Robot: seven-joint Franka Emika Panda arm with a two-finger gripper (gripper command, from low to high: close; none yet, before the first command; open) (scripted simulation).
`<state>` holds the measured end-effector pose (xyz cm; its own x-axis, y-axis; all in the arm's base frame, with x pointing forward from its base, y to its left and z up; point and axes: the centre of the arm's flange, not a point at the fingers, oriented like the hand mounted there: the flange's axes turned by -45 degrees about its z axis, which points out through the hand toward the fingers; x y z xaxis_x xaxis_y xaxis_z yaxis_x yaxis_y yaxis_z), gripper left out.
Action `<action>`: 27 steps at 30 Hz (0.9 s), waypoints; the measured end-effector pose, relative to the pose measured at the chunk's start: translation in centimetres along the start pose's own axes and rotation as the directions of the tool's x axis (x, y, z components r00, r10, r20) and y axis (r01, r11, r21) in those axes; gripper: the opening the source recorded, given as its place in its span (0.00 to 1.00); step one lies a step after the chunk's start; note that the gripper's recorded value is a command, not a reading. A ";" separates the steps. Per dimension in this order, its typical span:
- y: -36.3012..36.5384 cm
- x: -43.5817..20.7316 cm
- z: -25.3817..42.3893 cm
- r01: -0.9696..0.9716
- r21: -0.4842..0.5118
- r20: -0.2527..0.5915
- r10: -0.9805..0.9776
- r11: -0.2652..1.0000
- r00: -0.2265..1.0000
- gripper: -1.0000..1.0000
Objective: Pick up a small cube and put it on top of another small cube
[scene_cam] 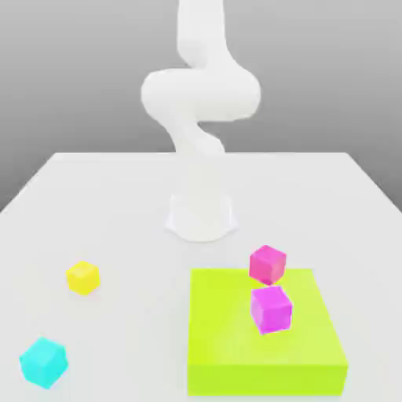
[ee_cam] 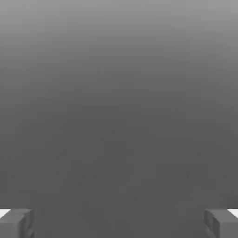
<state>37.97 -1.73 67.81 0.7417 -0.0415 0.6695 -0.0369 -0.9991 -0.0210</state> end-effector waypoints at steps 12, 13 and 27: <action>10.0 -4.9 21.3 -0.138 -0.084 0.301 0.157 0.987 0.941 0.50; 10.9 -5.8 22.9 -0.149 -0.094 0.324 0.172 0.984 0.930 0.50; 22.8 -25.2 39.6 -0.270 -0.261 0.594 0.375 0.927 0.712 0.50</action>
<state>44.98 -23.78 21.10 0.9120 -0.4093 0.0271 -0.4093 -0.9124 -0.0066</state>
